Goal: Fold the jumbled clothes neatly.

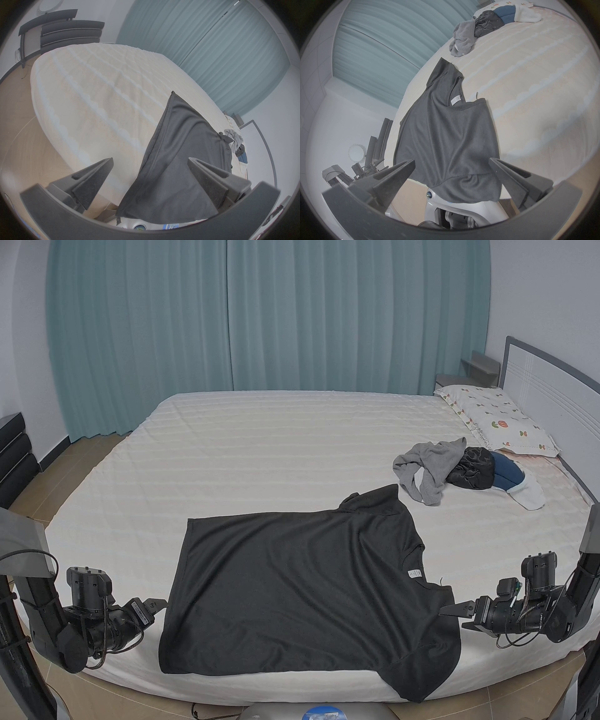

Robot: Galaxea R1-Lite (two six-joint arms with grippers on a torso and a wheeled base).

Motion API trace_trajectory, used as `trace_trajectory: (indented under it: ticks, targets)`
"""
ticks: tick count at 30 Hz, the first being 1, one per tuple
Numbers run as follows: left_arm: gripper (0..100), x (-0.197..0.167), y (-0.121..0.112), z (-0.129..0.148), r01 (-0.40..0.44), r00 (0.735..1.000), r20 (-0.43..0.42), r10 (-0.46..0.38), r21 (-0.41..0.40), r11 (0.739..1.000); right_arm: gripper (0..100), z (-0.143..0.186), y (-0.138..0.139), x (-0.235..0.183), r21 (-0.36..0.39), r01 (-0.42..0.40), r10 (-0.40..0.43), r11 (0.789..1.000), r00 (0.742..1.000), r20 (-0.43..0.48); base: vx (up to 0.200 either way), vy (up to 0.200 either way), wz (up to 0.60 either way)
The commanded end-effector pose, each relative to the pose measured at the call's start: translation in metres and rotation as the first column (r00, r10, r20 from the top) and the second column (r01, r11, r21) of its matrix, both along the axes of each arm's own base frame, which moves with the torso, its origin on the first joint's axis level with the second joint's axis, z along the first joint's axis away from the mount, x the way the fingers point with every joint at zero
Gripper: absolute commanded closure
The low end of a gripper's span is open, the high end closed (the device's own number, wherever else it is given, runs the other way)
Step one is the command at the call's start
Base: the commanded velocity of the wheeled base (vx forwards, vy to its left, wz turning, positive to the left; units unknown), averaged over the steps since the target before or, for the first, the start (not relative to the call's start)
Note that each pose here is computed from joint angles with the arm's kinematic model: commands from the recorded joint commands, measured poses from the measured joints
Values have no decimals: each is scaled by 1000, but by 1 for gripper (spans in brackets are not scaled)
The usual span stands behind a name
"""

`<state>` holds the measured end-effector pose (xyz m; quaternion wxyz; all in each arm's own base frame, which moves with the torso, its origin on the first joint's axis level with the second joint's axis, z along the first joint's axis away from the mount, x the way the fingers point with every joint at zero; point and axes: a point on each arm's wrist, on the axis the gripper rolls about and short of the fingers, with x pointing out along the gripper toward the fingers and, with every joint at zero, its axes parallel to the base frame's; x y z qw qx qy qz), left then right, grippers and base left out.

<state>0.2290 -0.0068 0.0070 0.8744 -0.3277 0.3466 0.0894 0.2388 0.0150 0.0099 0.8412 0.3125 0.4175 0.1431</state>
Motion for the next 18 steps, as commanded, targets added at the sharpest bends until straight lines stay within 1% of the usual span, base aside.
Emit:
trace_trajectory:
  ticks: [1, 12, 18]
  targets:
    - [0, 0, 0, -1, 3, 1000, -3, -3, 0, 1000, 0, -2, 0, -1, 1, 0, 0, 1000, 1000, -10, 0, 0, 0]
    - [0, -2, -1, -2, 2, 1000, -9, -2, 2, 1000, 0, -2, 0, -3, 3, 3, -3, 1000, 1000, -17, 0, 0, 0]
    - [0, -2, 1, -2, -5, 1000, -11, 5, 2, 1000, 0, -2, 0, -3, 9, 9, -9, 1000, 1000, -20, 0, 200, 0]
